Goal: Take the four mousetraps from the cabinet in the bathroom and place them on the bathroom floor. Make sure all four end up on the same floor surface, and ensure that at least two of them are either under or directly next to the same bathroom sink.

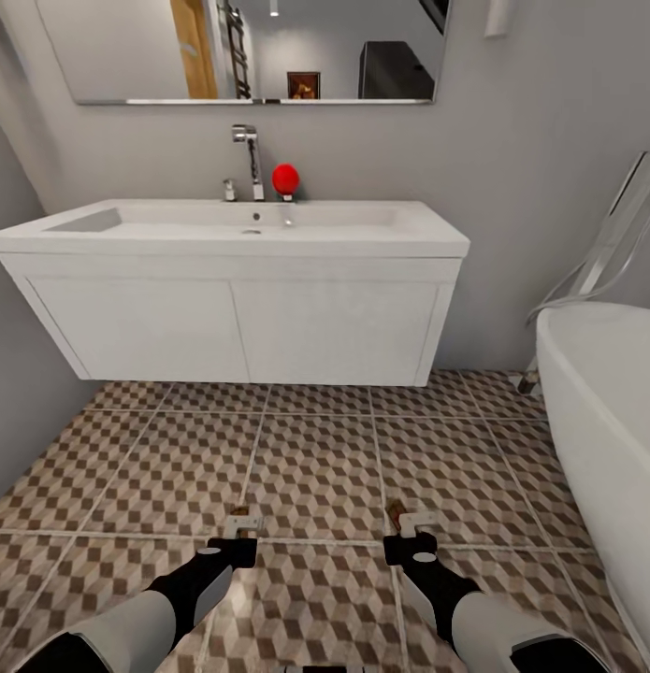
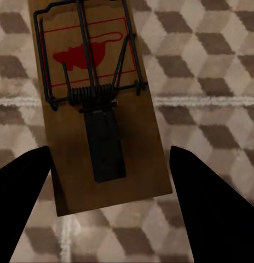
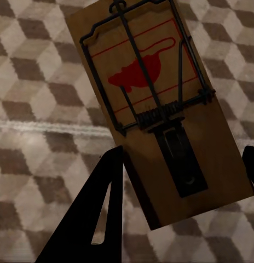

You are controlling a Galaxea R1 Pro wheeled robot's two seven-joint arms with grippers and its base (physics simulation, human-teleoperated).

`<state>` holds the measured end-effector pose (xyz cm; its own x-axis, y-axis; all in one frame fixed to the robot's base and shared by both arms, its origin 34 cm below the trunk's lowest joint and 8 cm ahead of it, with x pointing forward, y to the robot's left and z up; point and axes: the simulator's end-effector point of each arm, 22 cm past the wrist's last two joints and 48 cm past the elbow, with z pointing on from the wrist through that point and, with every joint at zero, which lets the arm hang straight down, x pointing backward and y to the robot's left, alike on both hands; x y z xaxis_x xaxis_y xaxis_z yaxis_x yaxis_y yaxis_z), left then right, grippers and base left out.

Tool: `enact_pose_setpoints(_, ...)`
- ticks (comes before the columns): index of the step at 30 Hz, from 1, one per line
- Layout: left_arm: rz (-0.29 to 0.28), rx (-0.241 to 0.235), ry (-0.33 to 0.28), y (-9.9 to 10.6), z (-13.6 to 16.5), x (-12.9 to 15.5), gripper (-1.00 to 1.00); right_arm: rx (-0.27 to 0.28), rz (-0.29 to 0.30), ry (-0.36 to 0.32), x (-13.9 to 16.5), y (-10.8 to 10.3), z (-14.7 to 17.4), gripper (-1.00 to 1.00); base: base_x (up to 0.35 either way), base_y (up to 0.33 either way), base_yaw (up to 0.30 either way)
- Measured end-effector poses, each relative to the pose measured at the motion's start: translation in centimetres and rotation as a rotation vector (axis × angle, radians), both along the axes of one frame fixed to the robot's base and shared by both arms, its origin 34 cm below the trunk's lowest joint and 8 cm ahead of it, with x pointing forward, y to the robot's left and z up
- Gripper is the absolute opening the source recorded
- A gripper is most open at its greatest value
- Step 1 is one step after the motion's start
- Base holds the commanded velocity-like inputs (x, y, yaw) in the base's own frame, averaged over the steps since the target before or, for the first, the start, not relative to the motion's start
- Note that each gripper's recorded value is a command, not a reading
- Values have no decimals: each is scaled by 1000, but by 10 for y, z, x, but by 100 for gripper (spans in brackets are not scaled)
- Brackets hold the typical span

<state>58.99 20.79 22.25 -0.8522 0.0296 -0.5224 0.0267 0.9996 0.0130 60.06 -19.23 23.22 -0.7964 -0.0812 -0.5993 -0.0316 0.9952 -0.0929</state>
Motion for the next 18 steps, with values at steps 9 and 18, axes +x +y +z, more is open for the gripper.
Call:
enact_pose_setpoints(9, 1, 1, 34, 0, -19, -10, -100, 0, 0, 36, -10, 0, -20, -100, 0, 0, 0)
enact_pose_setpoints(18, 3, 3, 71, 2, -38, -21, -100, 0, 0, 72, -21, 0, -39, -100, 0, 0, 0)
